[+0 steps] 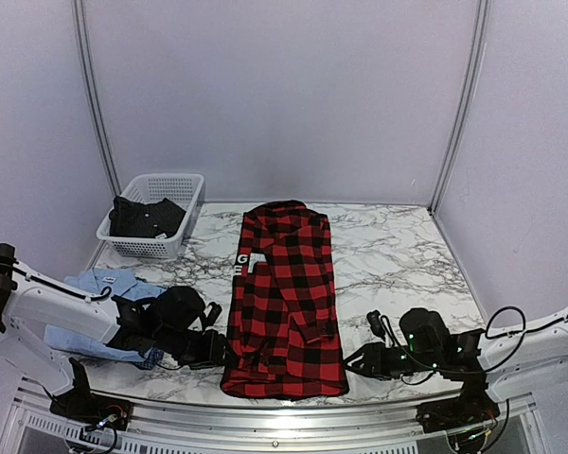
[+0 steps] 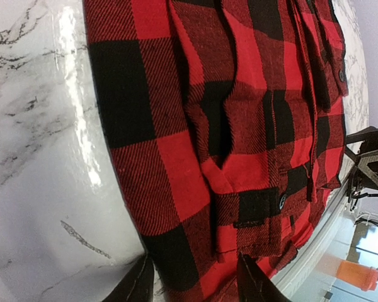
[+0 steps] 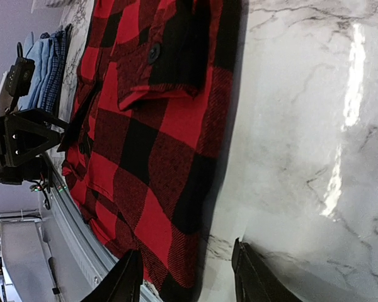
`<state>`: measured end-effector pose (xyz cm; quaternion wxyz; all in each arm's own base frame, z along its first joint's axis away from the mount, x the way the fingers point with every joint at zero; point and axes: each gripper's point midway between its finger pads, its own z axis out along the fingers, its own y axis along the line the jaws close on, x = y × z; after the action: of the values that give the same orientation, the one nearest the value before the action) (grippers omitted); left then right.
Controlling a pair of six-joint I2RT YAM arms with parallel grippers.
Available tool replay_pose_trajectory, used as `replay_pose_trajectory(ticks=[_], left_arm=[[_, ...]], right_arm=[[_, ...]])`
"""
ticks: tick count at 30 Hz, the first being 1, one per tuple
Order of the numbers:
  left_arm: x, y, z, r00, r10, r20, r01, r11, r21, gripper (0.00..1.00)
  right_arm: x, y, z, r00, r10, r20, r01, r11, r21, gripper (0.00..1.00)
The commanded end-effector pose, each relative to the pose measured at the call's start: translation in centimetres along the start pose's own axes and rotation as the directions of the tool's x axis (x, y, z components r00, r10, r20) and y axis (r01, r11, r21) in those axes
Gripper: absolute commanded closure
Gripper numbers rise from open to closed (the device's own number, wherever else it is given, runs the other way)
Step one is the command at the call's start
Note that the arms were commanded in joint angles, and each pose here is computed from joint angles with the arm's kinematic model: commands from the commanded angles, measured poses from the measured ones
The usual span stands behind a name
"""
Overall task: Fold and stack the long sleeve shirts
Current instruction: Pick up the rectangle-folded shirt from the center of the board.
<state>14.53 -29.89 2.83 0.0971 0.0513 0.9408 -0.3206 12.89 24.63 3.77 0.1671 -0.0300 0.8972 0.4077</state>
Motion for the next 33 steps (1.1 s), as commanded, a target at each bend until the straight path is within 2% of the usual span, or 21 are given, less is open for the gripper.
replay_pose_trajectory(ticks=[1, 9, 17, 27, 30, 33], left_arm=[[0.2, 1.0, 0.2, 0.999, -0.020, -0.029, 0.021, 1.000, 0.007, 0.52], [0.1, 0.4, 1.8, 0.997, -0.014, -0.080, 0.017, 0.999, 0.034, 0.51], [0.7, 0.5, 2.6, 0.989, -0.040, -0.139, 0.044, 0.999, 0.024, 0.58], [1.3, 1.5, 2.0, 0.981, -0.079, -0.176, 0.071, 0.996, -0.054, 0.68], [1.7, 1.9, 1.6, 0.978, -0.082, -0.194, 0.067, 0.994, -0.081, 0.66], [1.8, 2.6, 1.0, 0.978, -0.071, -0.195, 0.048, 0.991, -0.122, 0.54]], right_arm=[[-2.3, 1.1, -0.1, 0.999, -0.010, 0.034, 0.012, 0.999, -0.051, 0.51], [-3.3, 1.5, 0.7, 1.000, 0.006, 0.014, -0.004, 0.996, -0.091, 0.50], [-5.9, 1.5, 1.1, 0.999, 0.038, 0.018, -0.035, 0.991, -0.126, 0.50], [-5.2, 0.3, 1.0, 0.999, 0.039, -0.025, -0.040, 0.997, -0.068, 0.49], [-5.1, 0.2, 1.0, 0.999, 0.023, -0.038, -0.025, 0.998, -0.054, 0.49], [-4.5, 0.1, 1.0, 0.997, 0.014, -0.074, -0.018, 0.999, -0.052, 0.48]])
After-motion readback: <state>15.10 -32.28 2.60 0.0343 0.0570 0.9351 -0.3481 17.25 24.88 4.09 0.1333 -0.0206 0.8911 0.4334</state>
